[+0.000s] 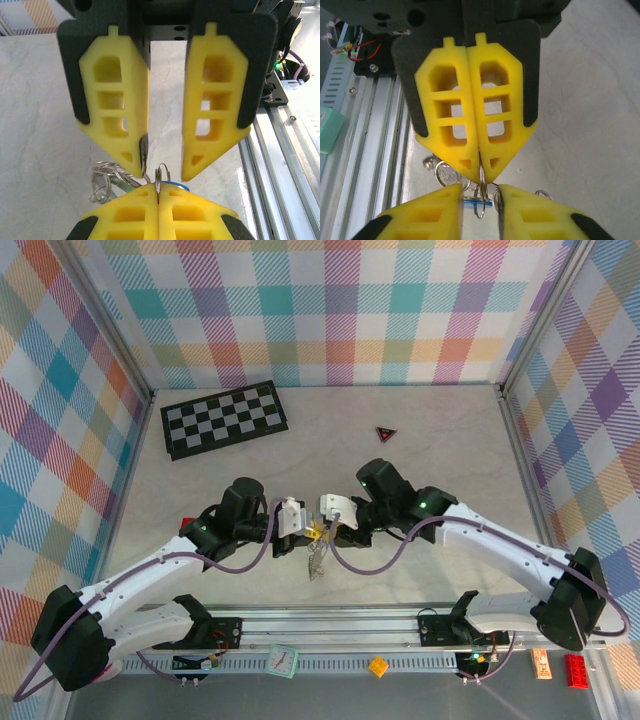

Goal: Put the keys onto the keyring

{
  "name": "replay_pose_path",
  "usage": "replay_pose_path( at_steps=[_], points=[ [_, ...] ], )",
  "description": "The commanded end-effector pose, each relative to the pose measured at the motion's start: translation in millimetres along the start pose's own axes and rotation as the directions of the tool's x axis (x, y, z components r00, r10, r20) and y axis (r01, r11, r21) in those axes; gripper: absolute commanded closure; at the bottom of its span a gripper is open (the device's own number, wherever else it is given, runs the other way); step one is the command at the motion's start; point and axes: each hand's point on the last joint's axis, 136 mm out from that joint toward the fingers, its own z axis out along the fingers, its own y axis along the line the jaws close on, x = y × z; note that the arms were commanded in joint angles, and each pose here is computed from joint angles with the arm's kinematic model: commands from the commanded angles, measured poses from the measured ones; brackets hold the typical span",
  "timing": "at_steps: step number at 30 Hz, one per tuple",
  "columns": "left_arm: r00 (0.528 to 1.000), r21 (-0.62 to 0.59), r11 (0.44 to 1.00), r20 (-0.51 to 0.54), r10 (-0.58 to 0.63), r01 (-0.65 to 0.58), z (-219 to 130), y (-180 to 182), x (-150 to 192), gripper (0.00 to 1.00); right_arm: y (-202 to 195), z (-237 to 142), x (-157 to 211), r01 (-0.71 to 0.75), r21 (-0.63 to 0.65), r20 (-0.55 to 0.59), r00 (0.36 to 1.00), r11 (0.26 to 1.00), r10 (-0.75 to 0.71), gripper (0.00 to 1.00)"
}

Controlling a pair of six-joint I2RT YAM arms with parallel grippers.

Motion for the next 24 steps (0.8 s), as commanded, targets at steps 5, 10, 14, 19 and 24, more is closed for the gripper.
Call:
replay_pose_path(
  at_steps=[5, 10, 14, 19, 24],
  points=[
    [0.992, -0.015, 1.0, 0.123, 0.024, -0.023, -3, -3, -18, 1.0, 5, -7, 3, -0.151, -0.014, 0.124, 0.981, 0.988, 0.152, 0.72],
    [0.985, 0.001, 1.0, 0.174, 0.012, -0.012, -1, -7, -19, 1.0, 4, -6, 2, -0.176, 0.002, 0.189, 0.967, 0.984, 0.173, 0.7],
    [0.979, 0.024, 1.0, 0.203, 0.006, -0.011, -1, -12, -20, 1.0, 4, -3, 4, -0.177, -0.001, 0.2, 0.964, 0.984, 0.174, 0.72],
    [0.976, 0.024, 1.0, 0.216, 0.014, -0.02, -2, -13, -22, 1.0, 6, -3, 3, -0.169, -0.018, 0.229, 0.959, 0.985, 0.168, 0.73],
    [0.974, 0.035, 0.999, 0.224, 0.017, -0.025, -2, -14, -23, 1.0, 9, -2, -2, -0.157, -0.042, 0.253, 0.954, 0.987, 0.163, 0.77]
  ],
)
